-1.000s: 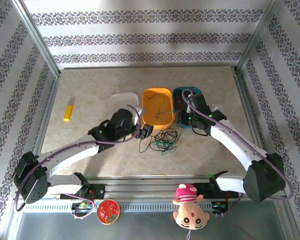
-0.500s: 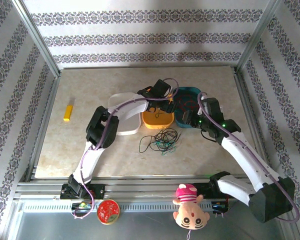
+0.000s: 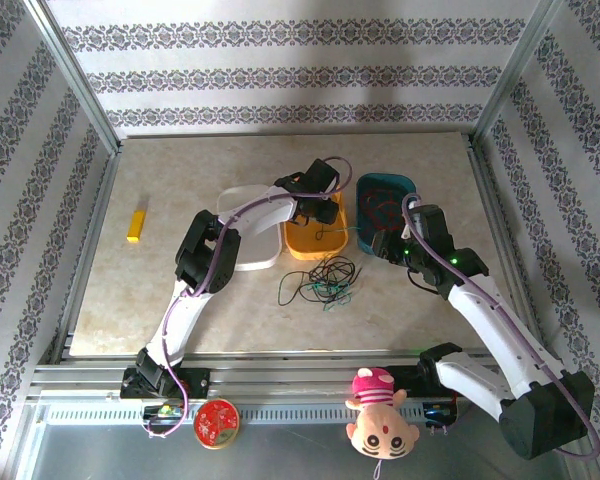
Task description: Untangle the cables
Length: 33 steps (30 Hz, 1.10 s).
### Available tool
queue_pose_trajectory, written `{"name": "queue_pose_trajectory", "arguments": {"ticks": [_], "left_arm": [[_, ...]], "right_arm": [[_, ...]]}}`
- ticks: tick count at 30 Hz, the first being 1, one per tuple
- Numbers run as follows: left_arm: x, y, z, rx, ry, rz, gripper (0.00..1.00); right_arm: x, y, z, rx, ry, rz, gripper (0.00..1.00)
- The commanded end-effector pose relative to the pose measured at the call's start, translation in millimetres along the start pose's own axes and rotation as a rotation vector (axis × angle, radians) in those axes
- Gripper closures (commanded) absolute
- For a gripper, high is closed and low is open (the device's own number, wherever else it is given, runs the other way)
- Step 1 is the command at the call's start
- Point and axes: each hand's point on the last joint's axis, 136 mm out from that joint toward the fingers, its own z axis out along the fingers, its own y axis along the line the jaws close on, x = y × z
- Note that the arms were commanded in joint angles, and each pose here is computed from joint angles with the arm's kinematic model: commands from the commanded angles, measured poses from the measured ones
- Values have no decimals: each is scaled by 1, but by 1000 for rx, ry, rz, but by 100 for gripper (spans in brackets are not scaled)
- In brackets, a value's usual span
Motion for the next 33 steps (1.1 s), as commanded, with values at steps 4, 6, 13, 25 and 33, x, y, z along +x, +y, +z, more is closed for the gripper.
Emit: {"name": "queue_pose_trajectory", "arguments": {"ticks": [4, 6, 13, 25, 33], "left_arm": [[9, 4, 0, 9, 28, -20, 67], [9, 3, -2, 14, 23, -18, 81], [-33, -20, -51, 118, -123, 16, 100], [-77, -15, -142, 66, -335, 56, 100], [-50, 50, -123, -319, -196, 156, 100]], "right_arm": [[1, -2, -2, -1, 2, 3, 50], [1, -2, -3, -2, 0, 4, 50], [1, -2, -5, -5, -12, 10, 50], [4, -3, 0, -10, -7, 19, 51], [3, -3, 0, -7, -9, 11, 51]]}}
